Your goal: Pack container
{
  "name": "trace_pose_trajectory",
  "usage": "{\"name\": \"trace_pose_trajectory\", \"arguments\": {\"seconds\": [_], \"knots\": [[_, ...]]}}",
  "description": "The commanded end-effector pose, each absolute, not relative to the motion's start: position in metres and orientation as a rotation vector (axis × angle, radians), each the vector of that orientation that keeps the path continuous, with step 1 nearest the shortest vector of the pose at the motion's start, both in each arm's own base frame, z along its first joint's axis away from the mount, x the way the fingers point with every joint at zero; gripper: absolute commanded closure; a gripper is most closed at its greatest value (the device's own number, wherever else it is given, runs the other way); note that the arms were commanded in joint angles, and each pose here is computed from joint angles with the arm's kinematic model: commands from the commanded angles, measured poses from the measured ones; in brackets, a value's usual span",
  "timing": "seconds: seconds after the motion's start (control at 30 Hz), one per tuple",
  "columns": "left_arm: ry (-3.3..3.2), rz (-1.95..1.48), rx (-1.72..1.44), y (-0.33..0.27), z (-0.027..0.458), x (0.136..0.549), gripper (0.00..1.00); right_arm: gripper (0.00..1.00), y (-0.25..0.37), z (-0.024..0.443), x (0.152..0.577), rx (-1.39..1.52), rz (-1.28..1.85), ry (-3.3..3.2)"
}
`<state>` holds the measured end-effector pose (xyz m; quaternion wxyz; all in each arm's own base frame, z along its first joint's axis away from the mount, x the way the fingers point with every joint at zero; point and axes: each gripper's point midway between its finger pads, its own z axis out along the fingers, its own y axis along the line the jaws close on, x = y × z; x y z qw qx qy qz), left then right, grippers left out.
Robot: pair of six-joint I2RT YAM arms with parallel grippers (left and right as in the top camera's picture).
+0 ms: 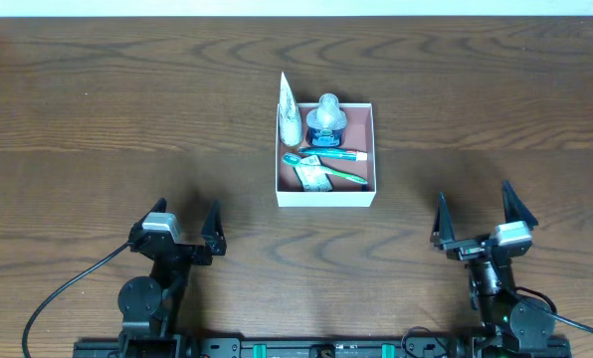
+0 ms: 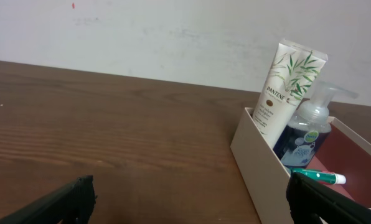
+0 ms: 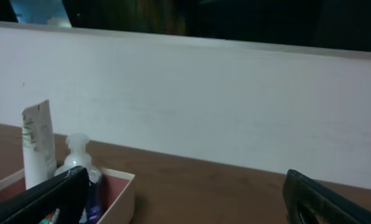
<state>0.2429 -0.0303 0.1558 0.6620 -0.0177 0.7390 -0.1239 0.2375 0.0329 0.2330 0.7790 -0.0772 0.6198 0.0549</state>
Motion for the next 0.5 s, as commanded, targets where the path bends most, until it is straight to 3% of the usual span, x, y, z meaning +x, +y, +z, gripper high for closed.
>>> {"name": "trace_pose_trajectory", "arguments": {"seconds": [0.0,0.47], "knots": [[1.718,-0.283,-0.041,-0.031,0.140,0.242,0.02,0.01,0.034,0.226,0.238,-0.182,0.114,1.349],[1.718,-0.284,-0.041,-0.031,0.140,0.242,0.02,0.01,0.034,0.160,0.243,-0.174,0.146,1.623]]}}
